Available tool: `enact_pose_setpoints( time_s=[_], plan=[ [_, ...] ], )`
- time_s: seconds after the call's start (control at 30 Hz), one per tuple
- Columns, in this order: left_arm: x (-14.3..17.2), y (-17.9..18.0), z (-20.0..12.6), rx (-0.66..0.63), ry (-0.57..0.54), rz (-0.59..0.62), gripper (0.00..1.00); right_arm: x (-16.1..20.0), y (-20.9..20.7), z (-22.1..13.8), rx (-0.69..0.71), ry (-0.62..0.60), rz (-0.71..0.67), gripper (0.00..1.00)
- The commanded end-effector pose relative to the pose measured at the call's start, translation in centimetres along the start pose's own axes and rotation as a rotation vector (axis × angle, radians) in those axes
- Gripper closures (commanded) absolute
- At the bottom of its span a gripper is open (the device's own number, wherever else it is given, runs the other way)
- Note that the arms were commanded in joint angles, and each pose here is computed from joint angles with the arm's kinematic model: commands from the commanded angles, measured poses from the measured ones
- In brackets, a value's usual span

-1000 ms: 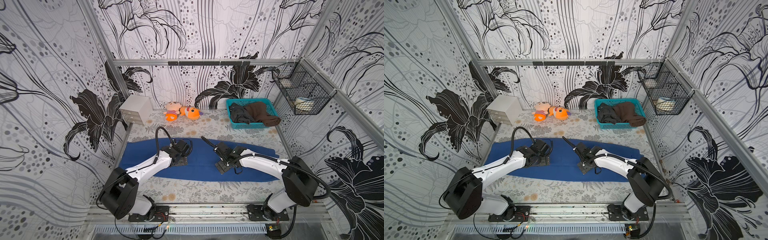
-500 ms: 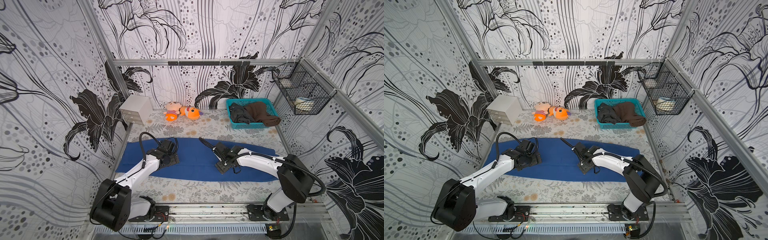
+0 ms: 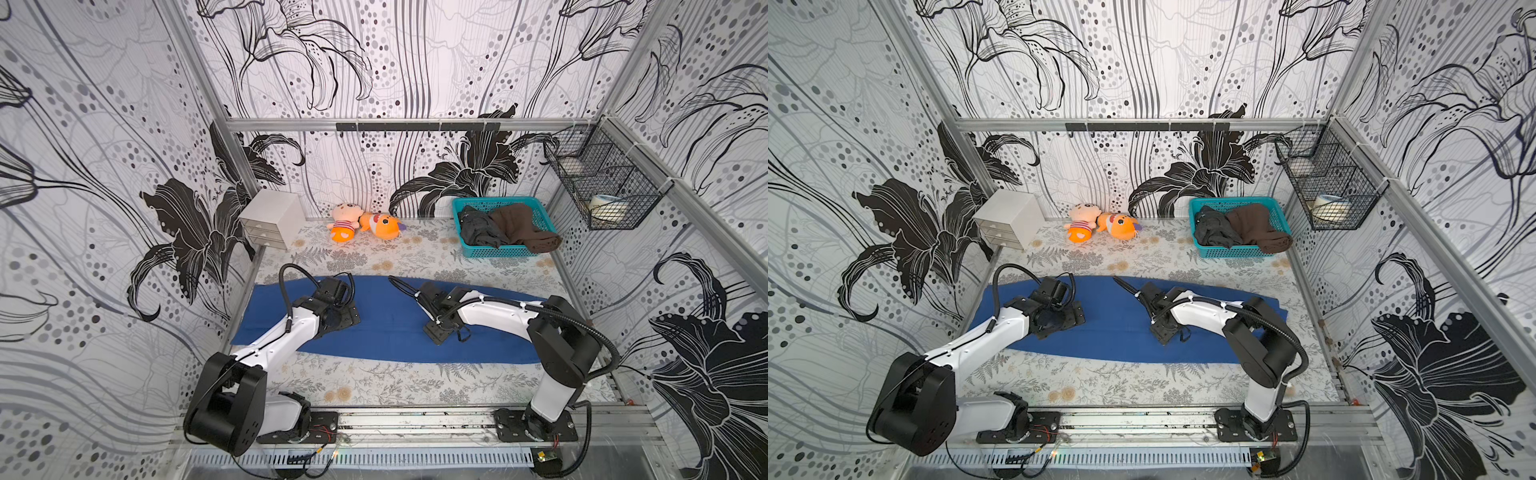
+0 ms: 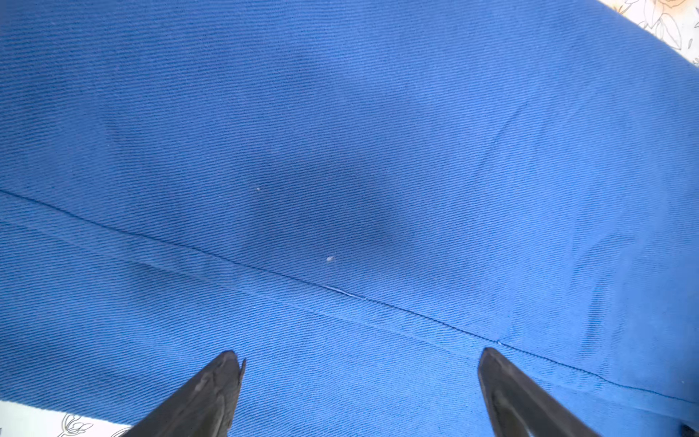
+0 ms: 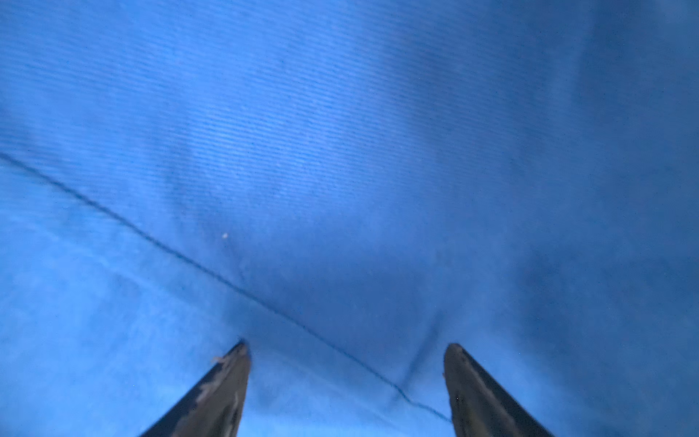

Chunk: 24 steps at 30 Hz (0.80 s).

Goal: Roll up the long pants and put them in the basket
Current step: Fold the long pant at the center of the board.

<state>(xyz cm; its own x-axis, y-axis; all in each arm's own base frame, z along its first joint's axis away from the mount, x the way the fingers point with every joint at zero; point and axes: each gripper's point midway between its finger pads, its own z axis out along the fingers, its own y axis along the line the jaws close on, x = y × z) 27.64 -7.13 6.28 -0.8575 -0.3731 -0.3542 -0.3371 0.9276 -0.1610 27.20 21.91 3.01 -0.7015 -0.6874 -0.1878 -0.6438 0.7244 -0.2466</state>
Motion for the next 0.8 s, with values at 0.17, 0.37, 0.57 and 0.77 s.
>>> enact_pose_setpoints(
  time_s=[0.17,0.37,0.57,0.77],
  plan=[
    [-0.3,-0.2,0.3,0.019,-0.007,0.009,0.01,-0.5,-1.2,0.0,0.081,-0.002,-0.028,0.33],
    [-0.3,-0.3,0.3,0.025,-0.012,0.010,0.01,-1.2,-1.6,0.1,0.103,-0.021,-0.023,0.42],
    [-0.2,-0.2,0.3,0.021,-0.009,0.012,0.01,-1.6,-1.2,0.9,0.093,-0.009,-0.033,0.71],
    [-0.1,0.2,0.1,0.002,-0.008,0.014,0.01,-1.6,-0.5,1.0,0.054,-0.002,-0.032,1.00]
  ],
)
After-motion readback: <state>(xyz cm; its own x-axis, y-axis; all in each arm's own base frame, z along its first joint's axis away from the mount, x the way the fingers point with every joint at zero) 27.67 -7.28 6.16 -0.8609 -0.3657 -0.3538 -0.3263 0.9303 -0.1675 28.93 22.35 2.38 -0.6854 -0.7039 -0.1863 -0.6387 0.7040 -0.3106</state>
